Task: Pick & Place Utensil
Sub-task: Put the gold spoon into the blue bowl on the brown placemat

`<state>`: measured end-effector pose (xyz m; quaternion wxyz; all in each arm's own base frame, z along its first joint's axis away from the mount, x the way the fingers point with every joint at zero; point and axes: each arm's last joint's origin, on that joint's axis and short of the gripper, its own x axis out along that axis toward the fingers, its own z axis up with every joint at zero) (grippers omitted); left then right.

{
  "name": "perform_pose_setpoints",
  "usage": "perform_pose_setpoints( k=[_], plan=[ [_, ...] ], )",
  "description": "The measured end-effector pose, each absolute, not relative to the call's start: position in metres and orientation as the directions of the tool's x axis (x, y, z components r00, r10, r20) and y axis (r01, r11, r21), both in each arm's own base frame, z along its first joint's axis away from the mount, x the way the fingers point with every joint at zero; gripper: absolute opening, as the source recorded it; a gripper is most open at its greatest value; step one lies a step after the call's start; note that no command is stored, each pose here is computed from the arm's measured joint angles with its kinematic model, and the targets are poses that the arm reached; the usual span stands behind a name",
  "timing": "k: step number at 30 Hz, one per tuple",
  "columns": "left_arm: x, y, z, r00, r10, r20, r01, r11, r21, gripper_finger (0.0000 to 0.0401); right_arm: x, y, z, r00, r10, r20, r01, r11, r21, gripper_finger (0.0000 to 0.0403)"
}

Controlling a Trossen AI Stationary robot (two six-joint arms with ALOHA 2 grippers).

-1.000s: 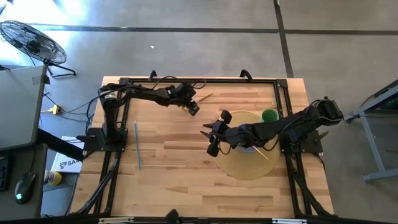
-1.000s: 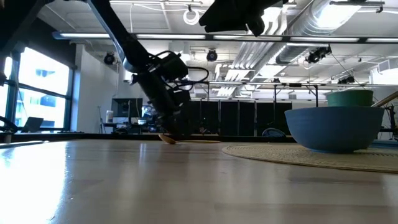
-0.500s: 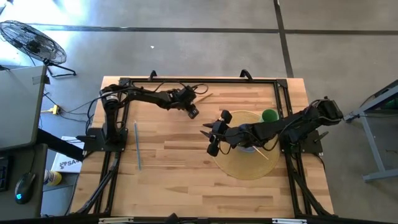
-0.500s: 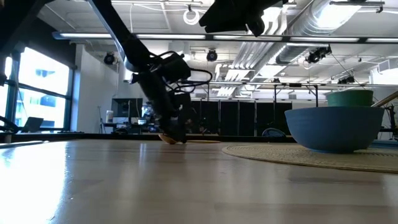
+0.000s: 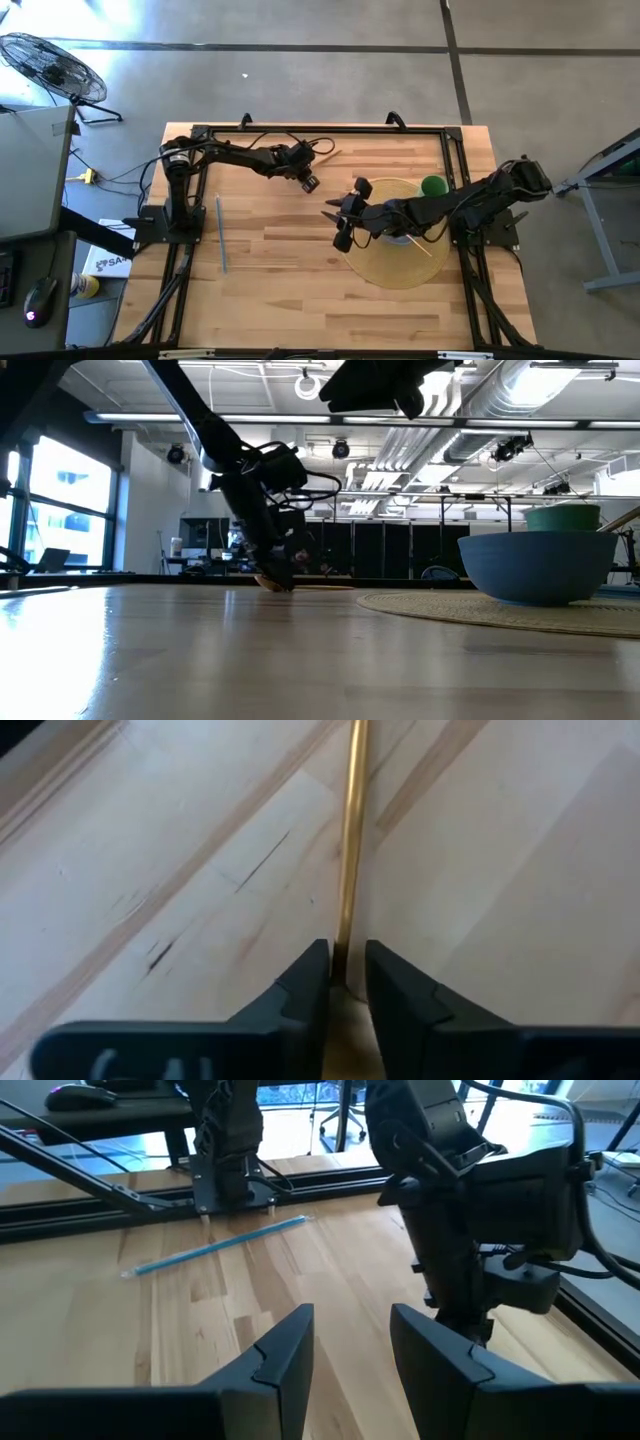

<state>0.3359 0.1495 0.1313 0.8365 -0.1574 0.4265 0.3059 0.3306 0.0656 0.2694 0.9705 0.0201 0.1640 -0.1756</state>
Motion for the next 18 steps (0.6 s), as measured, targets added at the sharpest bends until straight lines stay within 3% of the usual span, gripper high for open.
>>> perform_pose_setpoints(
  k=[7,18],
  plan=[
    [0.336,0.149,0.131,0.452,0.364,-0.815,-0.642,0.766,-0.014,0.0009,0.331,0.066,0.269,0.891,-0.311,-0.33,0.334,0.942,0.016,0.0129],
    [0.334,0.14,0.131,0.401,0.374,-0.836,-0.658,0.752,0.021,0.0004,0.327,0.078,0.27,0.9,-0.285,-0.331,0.306,0.952,0.013,0.0129]
  ],
)
